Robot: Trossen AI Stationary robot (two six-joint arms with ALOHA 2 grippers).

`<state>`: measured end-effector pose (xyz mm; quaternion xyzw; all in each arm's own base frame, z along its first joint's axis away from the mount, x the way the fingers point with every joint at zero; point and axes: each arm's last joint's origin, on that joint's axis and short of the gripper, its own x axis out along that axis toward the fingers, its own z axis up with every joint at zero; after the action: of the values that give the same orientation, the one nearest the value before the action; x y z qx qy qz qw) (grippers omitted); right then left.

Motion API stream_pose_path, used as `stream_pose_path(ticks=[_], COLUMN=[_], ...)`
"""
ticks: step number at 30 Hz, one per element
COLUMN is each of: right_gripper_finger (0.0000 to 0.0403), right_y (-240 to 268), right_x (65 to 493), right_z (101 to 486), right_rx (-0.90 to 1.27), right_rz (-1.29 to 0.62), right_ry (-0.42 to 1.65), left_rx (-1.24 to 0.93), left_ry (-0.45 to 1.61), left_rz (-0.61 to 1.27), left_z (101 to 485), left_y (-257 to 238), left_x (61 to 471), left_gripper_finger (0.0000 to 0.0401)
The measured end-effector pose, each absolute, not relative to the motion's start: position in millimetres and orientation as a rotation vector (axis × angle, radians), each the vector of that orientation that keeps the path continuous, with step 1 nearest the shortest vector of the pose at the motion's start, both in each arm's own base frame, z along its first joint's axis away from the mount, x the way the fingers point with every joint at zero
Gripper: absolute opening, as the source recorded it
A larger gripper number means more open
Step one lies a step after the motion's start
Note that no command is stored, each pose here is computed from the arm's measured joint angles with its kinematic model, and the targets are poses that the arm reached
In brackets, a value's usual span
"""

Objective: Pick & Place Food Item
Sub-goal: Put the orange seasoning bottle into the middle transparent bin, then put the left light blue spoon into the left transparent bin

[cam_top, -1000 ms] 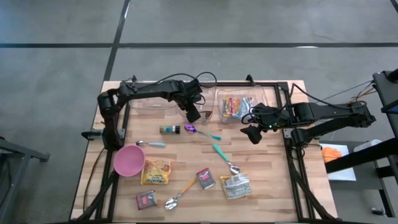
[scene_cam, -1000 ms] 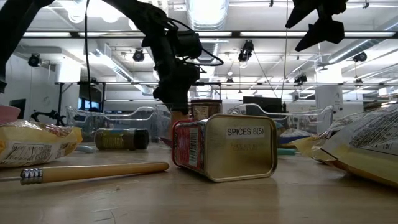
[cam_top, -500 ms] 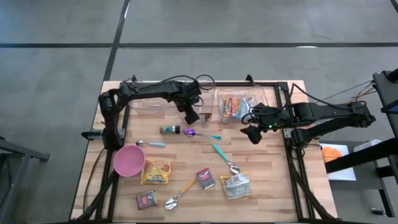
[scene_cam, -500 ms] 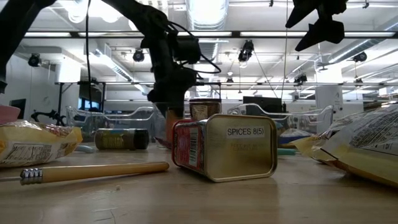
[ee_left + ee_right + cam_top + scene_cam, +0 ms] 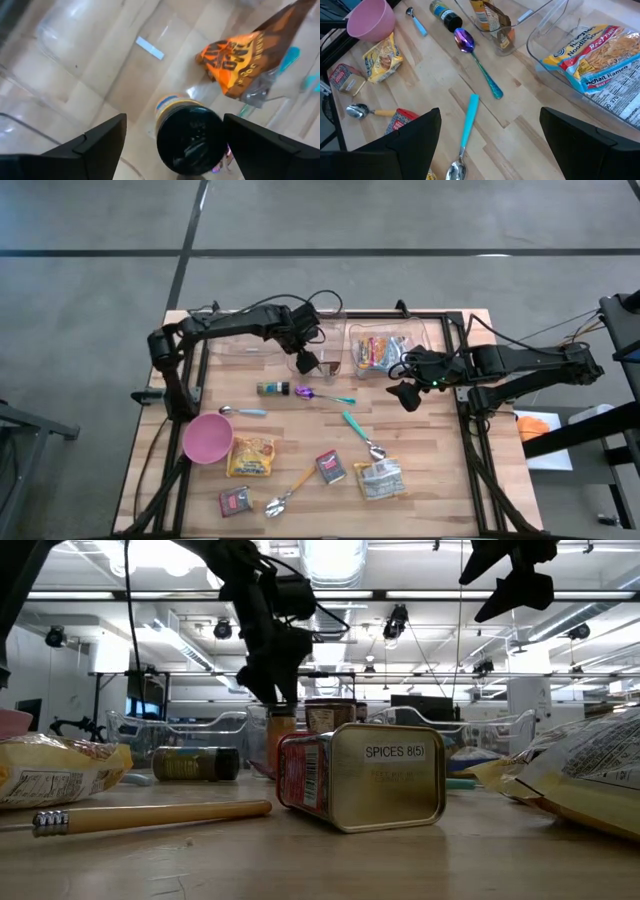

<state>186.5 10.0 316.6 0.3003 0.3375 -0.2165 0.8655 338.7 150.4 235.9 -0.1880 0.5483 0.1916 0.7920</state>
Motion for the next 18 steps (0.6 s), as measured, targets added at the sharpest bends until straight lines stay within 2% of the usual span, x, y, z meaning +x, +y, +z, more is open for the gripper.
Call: stream_pose_path(ticks=[11, 18], right_gripper_finger=[0.0333, 0.0333], right_y=[10, 10], right_x=[186, 186], right_z=[317, 317], right_rx=[0.621, 0.621], right_rz=[-0.451, -0.451], right_ry=[0.709, 0.709], left_rx=[-0.303, -0.214], left_ry=[1.066, 1.028], left_rz=[0.363, 0.225], left_z=[279, 298], left_y=[140, 110], left_x=[323, 321], left_gripper_finger=[0.0337, 0.0285])
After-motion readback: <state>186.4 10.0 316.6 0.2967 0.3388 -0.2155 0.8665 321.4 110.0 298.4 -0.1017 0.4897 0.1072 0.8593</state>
